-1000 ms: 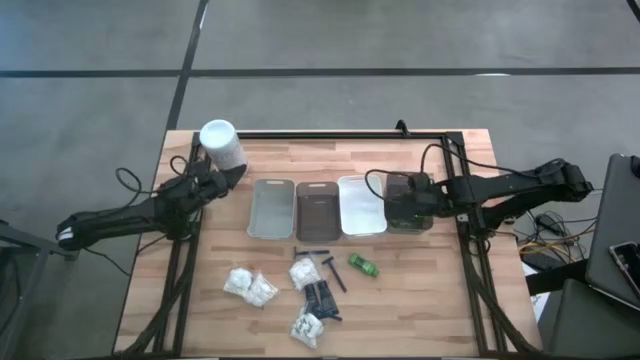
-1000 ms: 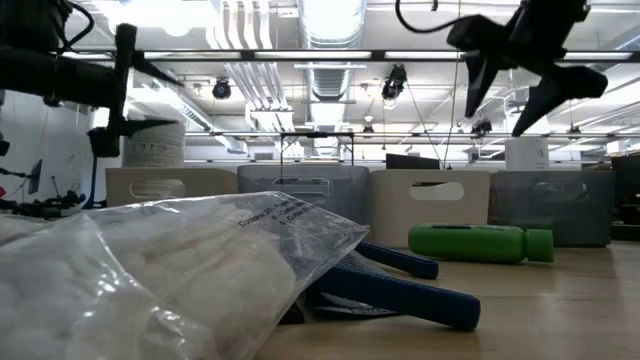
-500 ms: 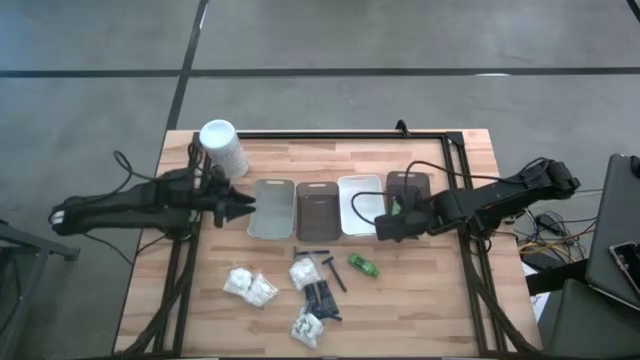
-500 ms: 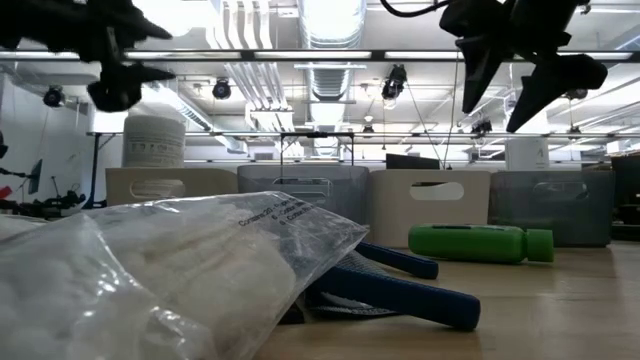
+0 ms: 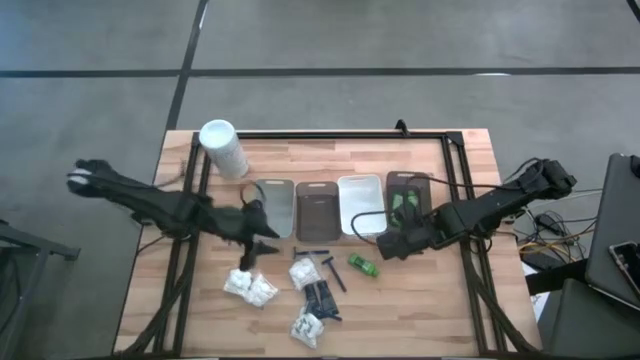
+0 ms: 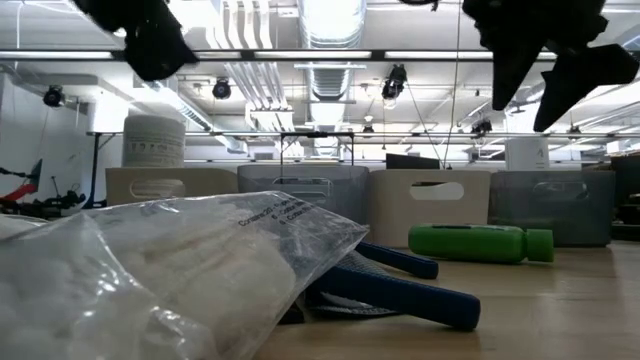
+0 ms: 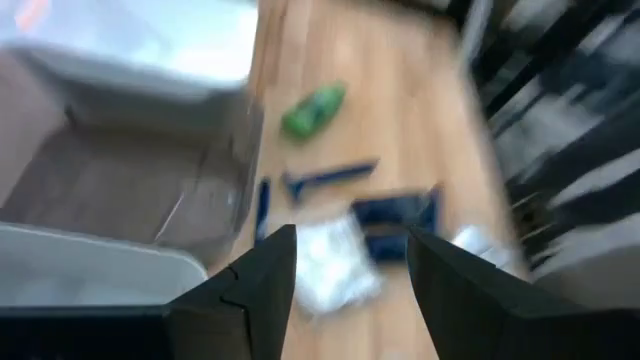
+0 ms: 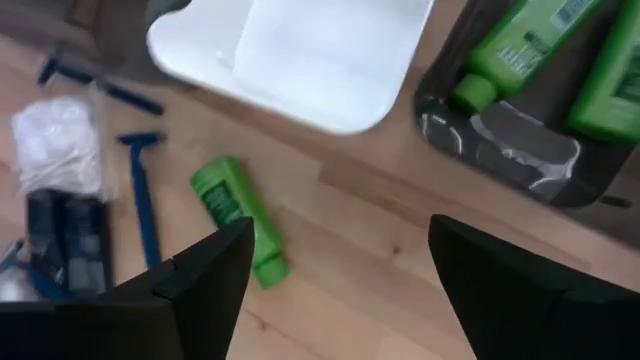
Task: Pick & Place Travel size toiletries
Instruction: Put the blue razor into the gray bin
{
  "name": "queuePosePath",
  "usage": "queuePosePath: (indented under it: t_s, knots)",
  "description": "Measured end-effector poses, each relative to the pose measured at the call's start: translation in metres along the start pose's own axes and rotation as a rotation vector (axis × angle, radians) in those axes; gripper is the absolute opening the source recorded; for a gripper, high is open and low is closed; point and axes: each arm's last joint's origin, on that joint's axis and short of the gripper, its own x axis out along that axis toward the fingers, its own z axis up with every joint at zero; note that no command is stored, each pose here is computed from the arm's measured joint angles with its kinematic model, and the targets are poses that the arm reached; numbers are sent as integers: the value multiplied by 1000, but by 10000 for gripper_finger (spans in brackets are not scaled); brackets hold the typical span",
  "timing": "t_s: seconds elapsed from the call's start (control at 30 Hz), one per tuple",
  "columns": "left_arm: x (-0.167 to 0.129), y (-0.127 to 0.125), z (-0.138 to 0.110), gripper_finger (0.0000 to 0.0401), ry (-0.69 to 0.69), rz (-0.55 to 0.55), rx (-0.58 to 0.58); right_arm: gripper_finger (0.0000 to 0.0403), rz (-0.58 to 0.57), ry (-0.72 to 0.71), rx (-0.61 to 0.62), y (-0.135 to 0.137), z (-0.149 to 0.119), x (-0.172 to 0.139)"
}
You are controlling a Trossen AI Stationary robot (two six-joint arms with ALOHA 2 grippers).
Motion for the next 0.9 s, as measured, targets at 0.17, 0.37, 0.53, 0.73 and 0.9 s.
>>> queuePosePath:
  t_s: [0.17, 0.37, 0.53, 0.73, 0.9]
  knots:
    - [20, -22, 14, 193, -2, 42, 49, 318, 39, 12, -53, 4, -13, -9]
    - [39, -36, 26, 193, 26, 31, 73, 338, 87, 25, -45, 7, -26, -14]
    - [47, -40, 21, 193, 88, -2, 147, 345, 229, 31, -51, 26, -44, -9]
    - [45, -48, 19, 193, 83, -41, 179, 332, 225, 53, -98, 44, -64, 4]
    - [58, -51, 18, 193, 75, -45, 219, 317, 234, 59, -115, 57, -69, 1]
